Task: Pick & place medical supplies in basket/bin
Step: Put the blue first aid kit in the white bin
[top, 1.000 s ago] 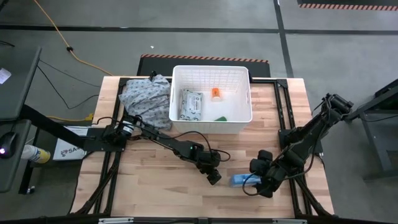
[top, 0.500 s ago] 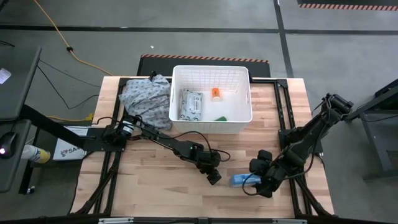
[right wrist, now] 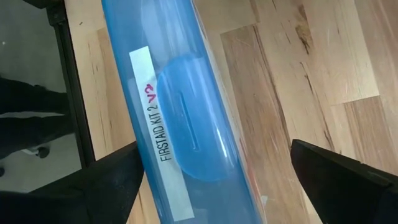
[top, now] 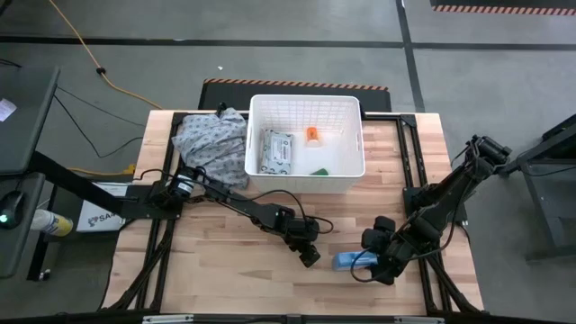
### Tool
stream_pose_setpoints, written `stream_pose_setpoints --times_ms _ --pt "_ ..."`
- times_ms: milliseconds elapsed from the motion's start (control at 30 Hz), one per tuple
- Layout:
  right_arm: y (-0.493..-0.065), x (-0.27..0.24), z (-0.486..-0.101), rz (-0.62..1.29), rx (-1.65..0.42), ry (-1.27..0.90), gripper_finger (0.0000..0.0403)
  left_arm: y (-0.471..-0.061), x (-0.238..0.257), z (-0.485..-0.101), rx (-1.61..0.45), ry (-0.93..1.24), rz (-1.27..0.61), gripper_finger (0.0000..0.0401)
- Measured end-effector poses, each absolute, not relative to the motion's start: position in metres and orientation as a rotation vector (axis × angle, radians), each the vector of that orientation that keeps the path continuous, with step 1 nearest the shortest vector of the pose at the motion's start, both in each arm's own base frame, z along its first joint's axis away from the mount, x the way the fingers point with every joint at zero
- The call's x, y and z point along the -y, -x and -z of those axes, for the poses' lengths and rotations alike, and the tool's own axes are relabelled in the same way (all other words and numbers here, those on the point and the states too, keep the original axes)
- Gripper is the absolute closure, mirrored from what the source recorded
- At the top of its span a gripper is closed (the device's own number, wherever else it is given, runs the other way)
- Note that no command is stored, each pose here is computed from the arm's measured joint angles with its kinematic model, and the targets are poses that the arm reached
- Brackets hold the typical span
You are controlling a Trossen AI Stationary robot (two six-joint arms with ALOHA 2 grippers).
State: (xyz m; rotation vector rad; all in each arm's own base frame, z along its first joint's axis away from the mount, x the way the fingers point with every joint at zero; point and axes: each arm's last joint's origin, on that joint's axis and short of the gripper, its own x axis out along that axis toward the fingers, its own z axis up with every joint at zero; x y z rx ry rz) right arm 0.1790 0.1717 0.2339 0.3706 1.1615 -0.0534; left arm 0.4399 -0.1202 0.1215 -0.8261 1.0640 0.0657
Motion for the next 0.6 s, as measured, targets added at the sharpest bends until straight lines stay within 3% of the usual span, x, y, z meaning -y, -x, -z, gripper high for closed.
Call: stream_pose_setpoints --times_ms 267,600 --pt "-0.1787 -0.1714 -0.2337 0.063 -1.165 -0.379 0.008 -0.44 0.1201 -0.1215 -1.062 0.824 -0.069 0.0162" --pt "-0.1786 -0.1713 -0.2337 0.064 -1.165 -0.375 0.0246 -0.4401 0.1197 -0.1214 -1.055 0.819 -0.079 0.0162"
